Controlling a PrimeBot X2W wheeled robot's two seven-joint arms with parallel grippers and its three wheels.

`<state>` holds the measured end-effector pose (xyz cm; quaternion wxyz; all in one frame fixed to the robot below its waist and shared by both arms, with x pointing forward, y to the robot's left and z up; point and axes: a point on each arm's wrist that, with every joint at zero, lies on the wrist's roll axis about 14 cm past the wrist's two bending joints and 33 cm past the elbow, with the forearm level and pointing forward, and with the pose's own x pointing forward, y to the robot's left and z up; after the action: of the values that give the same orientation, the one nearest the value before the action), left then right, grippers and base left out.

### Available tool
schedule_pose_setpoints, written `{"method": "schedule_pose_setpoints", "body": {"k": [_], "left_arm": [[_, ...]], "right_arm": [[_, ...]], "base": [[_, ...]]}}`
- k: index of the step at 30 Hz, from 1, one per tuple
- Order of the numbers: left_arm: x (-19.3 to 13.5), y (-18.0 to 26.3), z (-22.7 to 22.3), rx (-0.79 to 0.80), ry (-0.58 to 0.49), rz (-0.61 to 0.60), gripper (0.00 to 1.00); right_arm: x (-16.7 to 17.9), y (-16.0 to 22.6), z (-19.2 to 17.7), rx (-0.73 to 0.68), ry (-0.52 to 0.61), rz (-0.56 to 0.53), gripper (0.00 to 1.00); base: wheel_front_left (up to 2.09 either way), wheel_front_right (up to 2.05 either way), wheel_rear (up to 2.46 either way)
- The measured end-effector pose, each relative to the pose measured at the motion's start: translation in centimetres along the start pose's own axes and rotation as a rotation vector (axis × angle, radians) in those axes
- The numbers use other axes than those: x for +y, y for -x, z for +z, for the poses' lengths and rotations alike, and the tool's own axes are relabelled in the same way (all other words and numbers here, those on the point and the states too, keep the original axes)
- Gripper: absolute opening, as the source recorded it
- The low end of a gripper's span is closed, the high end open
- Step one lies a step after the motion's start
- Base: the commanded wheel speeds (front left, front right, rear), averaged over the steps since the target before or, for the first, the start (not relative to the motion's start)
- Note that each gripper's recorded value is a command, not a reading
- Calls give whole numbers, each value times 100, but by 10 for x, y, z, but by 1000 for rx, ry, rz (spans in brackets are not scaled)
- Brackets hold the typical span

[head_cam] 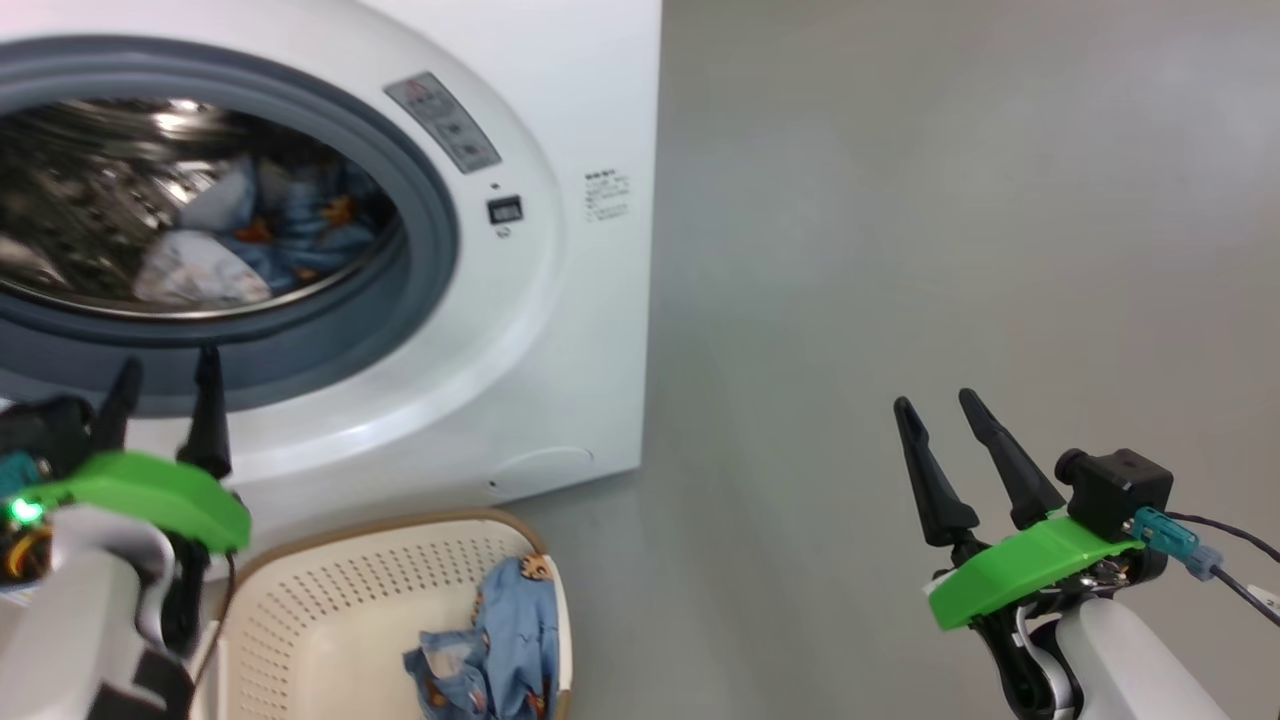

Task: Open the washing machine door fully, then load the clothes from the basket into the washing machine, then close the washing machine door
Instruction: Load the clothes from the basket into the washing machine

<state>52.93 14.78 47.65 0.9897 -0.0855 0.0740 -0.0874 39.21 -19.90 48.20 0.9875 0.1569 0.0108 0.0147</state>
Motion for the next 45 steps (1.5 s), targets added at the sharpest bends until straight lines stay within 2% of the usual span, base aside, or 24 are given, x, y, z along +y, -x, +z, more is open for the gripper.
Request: {"method": "schedule_pose_setpoints", "body": {"k": [20,29,45], "left_arm": [[17,126,13,-161,6,107,100],[14,146,19,-194,2,124,100],[6,152,18,-193,20,121,100]], "right_arm": [[31,9,17,-41,22,117,100],[33,14,15,-38,23,126,100],[31,19,17,-42,32,125,100]], "base": [[0,0,0],[0,0,0],[0,0,0]]}}
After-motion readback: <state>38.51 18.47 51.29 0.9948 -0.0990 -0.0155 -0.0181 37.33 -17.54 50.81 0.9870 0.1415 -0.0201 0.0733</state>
